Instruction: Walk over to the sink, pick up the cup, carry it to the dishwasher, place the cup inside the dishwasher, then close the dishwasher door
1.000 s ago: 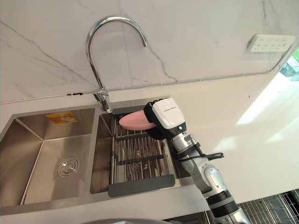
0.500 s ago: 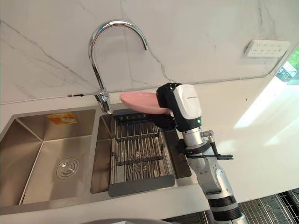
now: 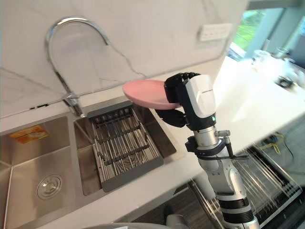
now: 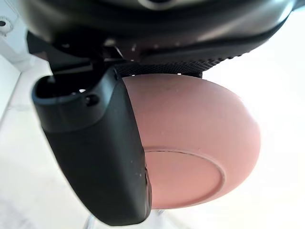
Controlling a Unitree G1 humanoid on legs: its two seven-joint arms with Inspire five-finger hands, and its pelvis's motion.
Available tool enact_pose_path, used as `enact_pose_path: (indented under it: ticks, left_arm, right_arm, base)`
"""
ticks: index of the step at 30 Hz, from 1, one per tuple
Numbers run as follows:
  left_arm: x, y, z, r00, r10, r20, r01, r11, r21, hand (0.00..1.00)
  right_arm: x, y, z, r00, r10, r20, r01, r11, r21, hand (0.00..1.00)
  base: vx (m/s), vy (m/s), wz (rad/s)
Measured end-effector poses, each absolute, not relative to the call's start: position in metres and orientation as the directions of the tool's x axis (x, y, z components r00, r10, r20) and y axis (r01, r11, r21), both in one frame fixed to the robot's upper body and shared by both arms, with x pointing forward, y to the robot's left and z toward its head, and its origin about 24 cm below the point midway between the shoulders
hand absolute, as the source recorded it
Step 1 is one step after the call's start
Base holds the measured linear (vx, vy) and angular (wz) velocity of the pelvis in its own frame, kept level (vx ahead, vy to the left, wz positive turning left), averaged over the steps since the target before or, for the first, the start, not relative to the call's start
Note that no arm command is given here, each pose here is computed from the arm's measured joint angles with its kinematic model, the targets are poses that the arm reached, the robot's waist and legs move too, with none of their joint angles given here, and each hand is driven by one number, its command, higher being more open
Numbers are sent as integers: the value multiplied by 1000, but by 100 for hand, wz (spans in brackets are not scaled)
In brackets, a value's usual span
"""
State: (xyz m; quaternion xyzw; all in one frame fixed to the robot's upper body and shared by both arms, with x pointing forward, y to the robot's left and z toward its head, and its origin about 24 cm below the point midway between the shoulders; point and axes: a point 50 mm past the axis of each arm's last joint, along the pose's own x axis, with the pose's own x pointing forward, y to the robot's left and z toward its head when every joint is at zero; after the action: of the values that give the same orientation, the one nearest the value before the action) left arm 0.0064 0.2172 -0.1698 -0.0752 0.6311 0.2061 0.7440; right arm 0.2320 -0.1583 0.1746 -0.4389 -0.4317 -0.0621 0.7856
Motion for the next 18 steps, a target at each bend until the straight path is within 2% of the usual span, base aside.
enact_pose_path:
  ticks: [5,9,12,15,18]
  left_arm:
    - [-11,211,-173,44,196,-980,-453,878,156,100]
    - [-10,212,-173,-22,168,-986,-416,895,162,100]
    - [-5,216,-172,-22,169,-985,-412,896,163,100]
    - [-4,209,-174,-37,158,-987,-400,902,160,100]
    - [-4,227,-170,-27,212,-977,-366,907,207,100]
  right_arm:
    - [227,-158,179,589,279,758,496,615,-612,0]
    - [227,-164,175,608,268,747,514,584,-628,0]
    - [230,-175,180,621,255,741,546,538,-642,0]
    - [234,-193,183,637,160,754,613,488,-621,0]
    - [238,-200,180,666,104,739,622,468,-627,0]
  base:
    - [-174,52,-158]
    - [-23,-117,-71]
    - [25,-209,-80]
    - [-26,-46,-87]
    - [5,-239,-34]
